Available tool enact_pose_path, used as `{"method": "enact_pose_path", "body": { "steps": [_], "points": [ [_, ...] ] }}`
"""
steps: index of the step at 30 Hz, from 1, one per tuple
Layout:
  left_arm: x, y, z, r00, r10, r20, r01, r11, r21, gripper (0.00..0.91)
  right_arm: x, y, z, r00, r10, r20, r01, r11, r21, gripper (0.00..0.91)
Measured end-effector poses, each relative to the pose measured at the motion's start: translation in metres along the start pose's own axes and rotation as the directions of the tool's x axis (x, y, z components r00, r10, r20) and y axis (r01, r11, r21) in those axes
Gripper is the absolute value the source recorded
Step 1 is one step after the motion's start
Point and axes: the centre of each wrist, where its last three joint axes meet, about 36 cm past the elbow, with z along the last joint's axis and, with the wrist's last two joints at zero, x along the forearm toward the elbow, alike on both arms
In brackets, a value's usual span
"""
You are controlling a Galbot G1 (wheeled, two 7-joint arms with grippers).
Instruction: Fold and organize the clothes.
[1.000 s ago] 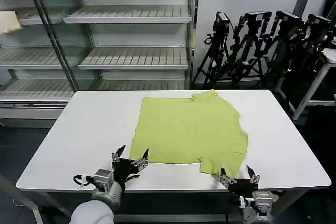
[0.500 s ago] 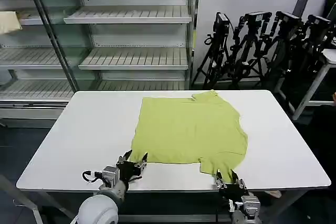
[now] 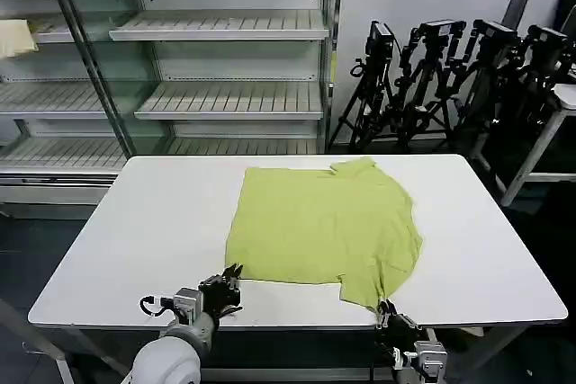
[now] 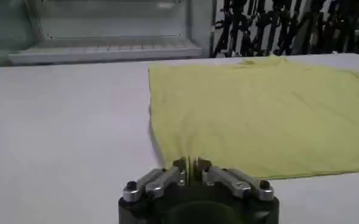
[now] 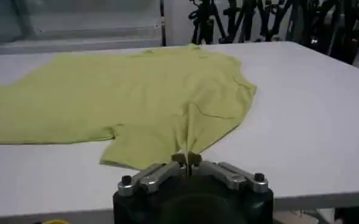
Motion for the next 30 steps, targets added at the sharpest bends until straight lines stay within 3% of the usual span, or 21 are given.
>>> {"method": "enact_pose_path", "body": {
  "steps": [13,15,16,17,18,19,30],
  "points": [
    [0.043,-0.006,-0.014,0.997,0.018,0.069,-0.021,0.999,0.042,0.02,0.04,-0.02,-0.032,0.991,0.01,0.132,-0.013,1.0,0.016,0.0],
    [0.048,-0.008,-0.013,0.997,0.015,0.071,-0.018,0.999,0.037,0.151,0.04,-0.021,-0.033,0.99,0.018,0.137,-0.022,0.999,0.023,0.0],
    [0.049,-0.009,-0.013,0.997,0.011,0.072,-0.014,0.999,0.036,0.484,0.04,-0.022,-0.033,0.99,0.023,0.137,-0.027,0.999,0.027,0.0],
    [0.05,-0.01,-0.012,0.997,0.008,0.071,-0.01,0.999,0.033,0.907,0.039,-0.022,-0.033,0.991,0.026,0.134,-0.031,0.999,0.032,0.04],
    [0.052,-0.01,-0.011,0.998,0.006,0.067,-0.008,1.0,0.03,0.907,0.039,-0.022,-0.032,0.991,0.031,0.126,-0.036,0.999,0.038,0.504],
    [0.052,-0.011,-0.009,0.998,0.003,0.064,-0.005,1.0,0.027,0.907,0.039,-0.023,-0.03,0.992,0.034,0.119,-0.04,0.998,0.045,0.907],
    [0.069,-0.024,0.002,0.999,0.024,0.046,-0.024,1.0,0.003,0.907,0.047,-0.024,-0.022,0.994,0.072,0.076,-0.08,0.991,0.107,0.907]
  ]
}}
